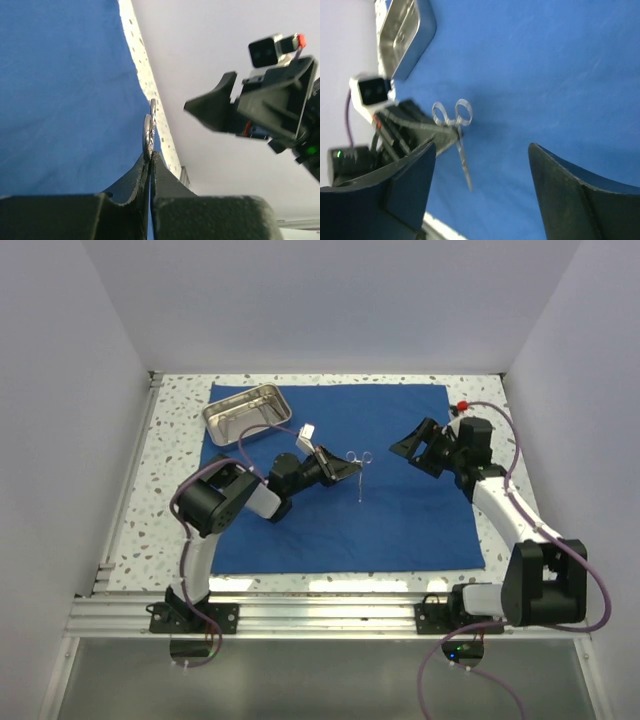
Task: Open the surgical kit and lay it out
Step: Place the medical item in the surgical kit.
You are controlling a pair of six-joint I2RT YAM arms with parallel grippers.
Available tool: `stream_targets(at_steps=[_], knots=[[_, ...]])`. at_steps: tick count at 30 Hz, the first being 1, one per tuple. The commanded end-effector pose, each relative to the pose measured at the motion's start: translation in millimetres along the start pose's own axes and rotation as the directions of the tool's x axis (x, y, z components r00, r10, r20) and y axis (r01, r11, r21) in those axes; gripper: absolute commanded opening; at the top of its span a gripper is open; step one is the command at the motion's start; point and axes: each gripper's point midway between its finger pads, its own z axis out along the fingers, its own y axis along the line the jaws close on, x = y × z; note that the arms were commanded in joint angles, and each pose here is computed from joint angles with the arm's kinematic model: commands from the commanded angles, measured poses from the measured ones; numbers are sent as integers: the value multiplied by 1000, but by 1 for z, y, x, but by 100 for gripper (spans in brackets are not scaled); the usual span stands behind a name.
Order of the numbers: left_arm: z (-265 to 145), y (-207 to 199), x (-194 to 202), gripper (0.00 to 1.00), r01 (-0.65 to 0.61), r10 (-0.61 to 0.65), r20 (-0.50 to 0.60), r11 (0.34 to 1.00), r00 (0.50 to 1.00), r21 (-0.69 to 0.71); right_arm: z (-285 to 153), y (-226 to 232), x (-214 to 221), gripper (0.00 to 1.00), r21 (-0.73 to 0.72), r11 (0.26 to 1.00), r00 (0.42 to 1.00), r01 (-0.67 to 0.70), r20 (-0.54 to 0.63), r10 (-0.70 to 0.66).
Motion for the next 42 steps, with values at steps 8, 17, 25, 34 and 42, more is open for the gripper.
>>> stream_targets(at_steps=[8,17,25,34,42], knots=[[17,-73,-20,0,67,-68,-8,929,998,364,-27,58,40,53,-293,956,999,-5,-46,-9],[14,-95,-22,0,117,-110,-42,891,993,440,2,30,62,53,-221,975,994,-28,-113,3],[31,-93,-15,0,123,-115,-46,900,992,419,5,-6,60,50,-9,1000,997,17,-78,-18],[69,-108,21,0,166,-135,-101,880,986,444,-11,-13,58,50,63,996,996,68,-64,-64],[68,-111,24,0,168,-136,-102,879,985,447,-15,-11,54,33,61,995,996,77,-50,-74]])
